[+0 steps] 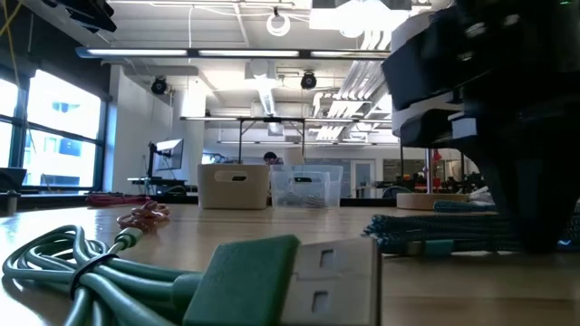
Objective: Pick & Place USB Port
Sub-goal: Put the bottom blue and white USB cable into the white transparent bin
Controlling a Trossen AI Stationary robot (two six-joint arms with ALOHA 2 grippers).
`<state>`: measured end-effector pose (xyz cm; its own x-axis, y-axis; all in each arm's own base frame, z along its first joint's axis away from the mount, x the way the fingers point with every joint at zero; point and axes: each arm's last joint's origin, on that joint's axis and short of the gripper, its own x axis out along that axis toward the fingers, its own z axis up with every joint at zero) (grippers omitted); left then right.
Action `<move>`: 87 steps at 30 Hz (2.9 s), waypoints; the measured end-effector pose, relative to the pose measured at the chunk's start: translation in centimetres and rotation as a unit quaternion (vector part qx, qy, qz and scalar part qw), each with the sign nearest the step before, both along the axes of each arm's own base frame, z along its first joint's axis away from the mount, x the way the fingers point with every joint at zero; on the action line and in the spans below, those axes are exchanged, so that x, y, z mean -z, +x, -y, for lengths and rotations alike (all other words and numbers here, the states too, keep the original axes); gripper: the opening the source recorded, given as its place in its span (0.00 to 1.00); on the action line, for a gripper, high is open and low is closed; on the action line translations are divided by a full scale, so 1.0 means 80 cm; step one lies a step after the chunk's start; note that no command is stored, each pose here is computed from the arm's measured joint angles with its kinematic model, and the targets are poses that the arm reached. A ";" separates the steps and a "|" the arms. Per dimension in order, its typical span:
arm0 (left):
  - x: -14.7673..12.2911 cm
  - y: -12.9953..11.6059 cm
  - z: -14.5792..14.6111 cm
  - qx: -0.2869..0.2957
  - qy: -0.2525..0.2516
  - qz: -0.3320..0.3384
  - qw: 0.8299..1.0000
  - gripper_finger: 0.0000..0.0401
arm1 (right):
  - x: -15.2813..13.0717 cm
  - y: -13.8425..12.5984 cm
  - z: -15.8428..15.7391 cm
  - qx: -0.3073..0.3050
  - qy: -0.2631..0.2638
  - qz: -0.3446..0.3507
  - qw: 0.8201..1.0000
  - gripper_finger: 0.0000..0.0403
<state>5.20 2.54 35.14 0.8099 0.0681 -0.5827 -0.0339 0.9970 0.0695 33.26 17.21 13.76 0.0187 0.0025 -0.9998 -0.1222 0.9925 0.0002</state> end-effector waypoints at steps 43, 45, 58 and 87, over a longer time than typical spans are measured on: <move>0.002 -0.007 -0.014 -0.148 0.129 -0.095 0.976 0.45 | -0.234 0.125 0.234 0.571 -0.064 0.338 0.745 0.03; 0.002 -0.007 -0.014 -0.135 0.144 -0.100 0.975 0.45 | -0.237 0.128 0.255 0.590 -0.059 0.356 0.722 0.03; 0.006 -0.006 -0.007 -0.053 0.192 -0.129 0.971 0.45 | -0.184 0.116 0.356 0.701 -0.039 0.313 0.640 0.03; 0.007 -0.001 0.005 0.058 0.209 -0.116 0.969 0.45 | -0.154 0.091 0.427 0.711 -0.057 0.277 0.644 0.03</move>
